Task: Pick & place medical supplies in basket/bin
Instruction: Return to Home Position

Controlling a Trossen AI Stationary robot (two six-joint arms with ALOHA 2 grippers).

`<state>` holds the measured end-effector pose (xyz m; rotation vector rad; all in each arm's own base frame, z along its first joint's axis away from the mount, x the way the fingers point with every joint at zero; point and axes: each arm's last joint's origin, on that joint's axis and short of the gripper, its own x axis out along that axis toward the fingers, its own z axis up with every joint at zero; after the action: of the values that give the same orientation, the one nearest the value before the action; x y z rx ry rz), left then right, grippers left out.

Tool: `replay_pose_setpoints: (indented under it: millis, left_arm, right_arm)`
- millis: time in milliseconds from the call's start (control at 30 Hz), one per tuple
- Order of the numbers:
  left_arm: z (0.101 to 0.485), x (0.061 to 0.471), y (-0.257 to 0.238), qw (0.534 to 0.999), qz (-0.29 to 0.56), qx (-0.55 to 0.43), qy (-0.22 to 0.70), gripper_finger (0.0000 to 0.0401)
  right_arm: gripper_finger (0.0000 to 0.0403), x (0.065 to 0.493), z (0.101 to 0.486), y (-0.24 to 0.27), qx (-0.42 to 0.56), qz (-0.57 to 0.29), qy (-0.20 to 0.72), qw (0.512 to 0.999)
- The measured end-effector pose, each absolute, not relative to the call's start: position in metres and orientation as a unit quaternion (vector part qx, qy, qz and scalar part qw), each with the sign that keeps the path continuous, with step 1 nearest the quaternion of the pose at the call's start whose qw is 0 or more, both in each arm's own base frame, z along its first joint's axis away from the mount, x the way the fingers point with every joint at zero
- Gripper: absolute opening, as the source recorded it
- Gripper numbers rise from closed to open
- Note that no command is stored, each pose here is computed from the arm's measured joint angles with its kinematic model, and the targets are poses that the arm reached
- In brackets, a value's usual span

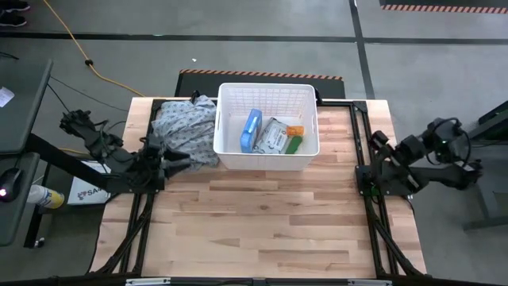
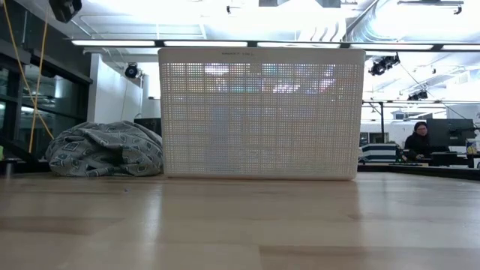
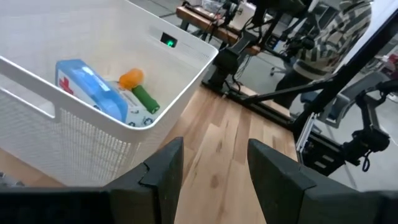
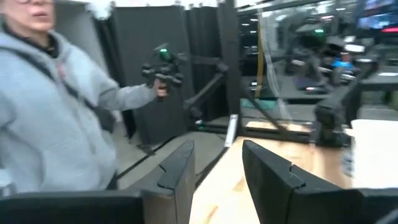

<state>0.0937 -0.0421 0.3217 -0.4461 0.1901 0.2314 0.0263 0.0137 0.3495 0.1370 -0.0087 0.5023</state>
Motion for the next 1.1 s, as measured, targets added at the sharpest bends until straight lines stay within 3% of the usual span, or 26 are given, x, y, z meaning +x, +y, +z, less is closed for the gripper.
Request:
replay_pose_setpoints:
  millis: [167,1100]
  left_arm:
    - [0.31,0.099,-0.046,0.964,0.11,-0.224,0.087,0.0211]
    - [0.258,0.114,-0.056,0.963,0.127,-0.234,0.05,0.0211]
  right_arm:
    - [0.0124,0.041,0.335,0.013,0.062,0.285,-0.012,0.956]
    - [0.0124,0.082,0.277,0.007,0.085,0.278,-0.022,0.956]
